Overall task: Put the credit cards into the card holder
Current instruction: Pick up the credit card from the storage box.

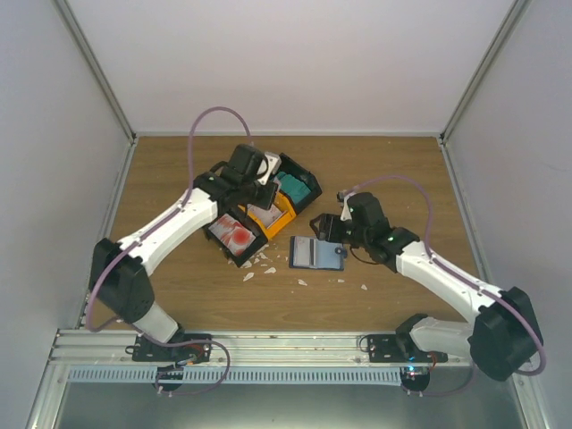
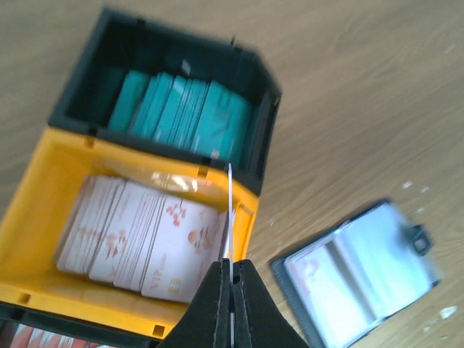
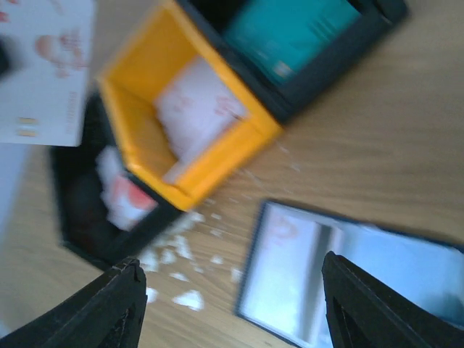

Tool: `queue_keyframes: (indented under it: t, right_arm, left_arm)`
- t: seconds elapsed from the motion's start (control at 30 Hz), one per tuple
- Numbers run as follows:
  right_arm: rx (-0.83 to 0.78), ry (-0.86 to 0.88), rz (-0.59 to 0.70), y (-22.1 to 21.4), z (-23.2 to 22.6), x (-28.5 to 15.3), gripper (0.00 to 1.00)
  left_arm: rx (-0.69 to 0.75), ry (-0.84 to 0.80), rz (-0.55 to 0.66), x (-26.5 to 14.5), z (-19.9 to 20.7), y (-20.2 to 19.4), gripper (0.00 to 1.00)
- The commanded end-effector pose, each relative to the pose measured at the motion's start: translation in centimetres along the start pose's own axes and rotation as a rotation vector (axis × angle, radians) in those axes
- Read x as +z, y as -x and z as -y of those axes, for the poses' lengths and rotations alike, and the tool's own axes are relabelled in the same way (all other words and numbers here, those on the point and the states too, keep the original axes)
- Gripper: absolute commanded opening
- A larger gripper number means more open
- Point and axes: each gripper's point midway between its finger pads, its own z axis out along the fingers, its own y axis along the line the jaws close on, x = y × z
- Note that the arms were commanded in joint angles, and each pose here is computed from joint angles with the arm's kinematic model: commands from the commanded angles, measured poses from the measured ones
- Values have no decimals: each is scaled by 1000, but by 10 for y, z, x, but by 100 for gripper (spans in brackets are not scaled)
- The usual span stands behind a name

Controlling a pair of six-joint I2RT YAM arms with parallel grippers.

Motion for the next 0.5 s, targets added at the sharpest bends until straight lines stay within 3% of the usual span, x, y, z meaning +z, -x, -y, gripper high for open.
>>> queue_keyframes:
  t: [0.0,0.2,0.33,0.47]
  right_arm:
    - [-77,306,164,47,-70,-37,68]
    - [-162,604,252,61,-126,-83,75]
    - [-283,856,311,59,-167,-137,70]
    - [-306,895,370,58,-172,-165,69]
  left_arm:
    - [-26,-109,225,-51,22,46,0]
    - [-15,-474,334,-122,81,63,0]
    - [7,-698,332,-163,114,61,0]
    - [43,-800,337,-192,128,60,0]
